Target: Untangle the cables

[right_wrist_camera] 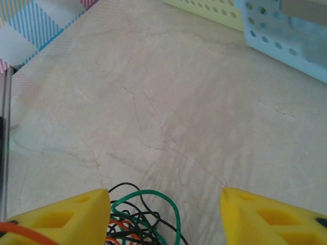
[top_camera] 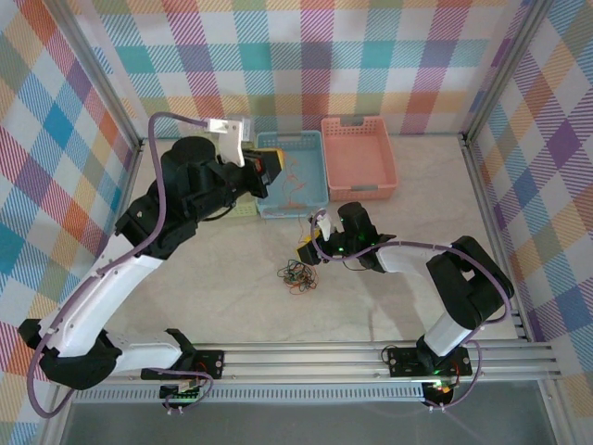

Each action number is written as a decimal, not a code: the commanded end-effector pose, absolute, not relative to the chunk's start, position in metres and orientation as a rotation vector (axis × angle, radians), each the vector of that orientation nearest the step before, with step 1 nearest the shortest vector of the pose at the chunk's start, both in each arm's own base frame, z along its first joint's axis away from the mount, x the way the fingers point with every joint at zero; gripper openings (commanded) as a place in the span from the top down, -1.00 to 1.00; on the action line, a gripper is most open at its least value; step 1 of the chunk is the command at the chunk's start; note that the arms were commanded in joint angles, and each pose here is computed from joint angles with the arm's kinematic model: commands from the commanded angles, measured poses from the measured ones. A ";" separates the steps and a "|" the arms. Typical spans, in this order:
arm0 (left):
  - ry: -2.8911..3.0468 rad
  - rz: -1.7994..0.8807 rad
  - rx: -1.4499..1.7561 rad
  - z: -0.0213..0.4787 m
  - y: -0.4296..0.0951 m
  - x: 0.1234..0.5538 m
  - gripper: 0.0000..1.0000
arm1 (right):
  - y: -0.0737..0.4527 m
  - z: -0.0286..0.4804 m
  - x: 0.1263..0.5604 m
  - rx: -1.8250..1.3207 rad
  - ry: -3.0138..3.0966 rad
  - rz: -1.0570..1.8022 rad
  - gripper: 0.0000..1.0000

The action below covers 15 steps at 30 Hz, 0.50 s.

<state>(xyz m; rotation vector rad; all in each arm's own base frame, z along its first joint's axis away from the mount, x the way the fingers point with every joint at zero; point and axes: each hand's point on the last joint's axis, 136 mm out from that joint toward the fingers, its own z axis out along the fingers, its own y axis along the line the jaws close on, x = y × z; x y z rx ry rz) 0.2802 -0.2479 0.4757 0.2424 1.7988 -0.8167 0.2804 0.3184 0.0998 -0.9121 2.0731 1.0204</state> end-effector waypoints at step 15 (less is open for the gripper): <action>1.707 -0.542 -0.043 0.537 -0.165 0.339 1.00 | 0.304 0.096 0.298 -0.806 2.136 0.876 -0.27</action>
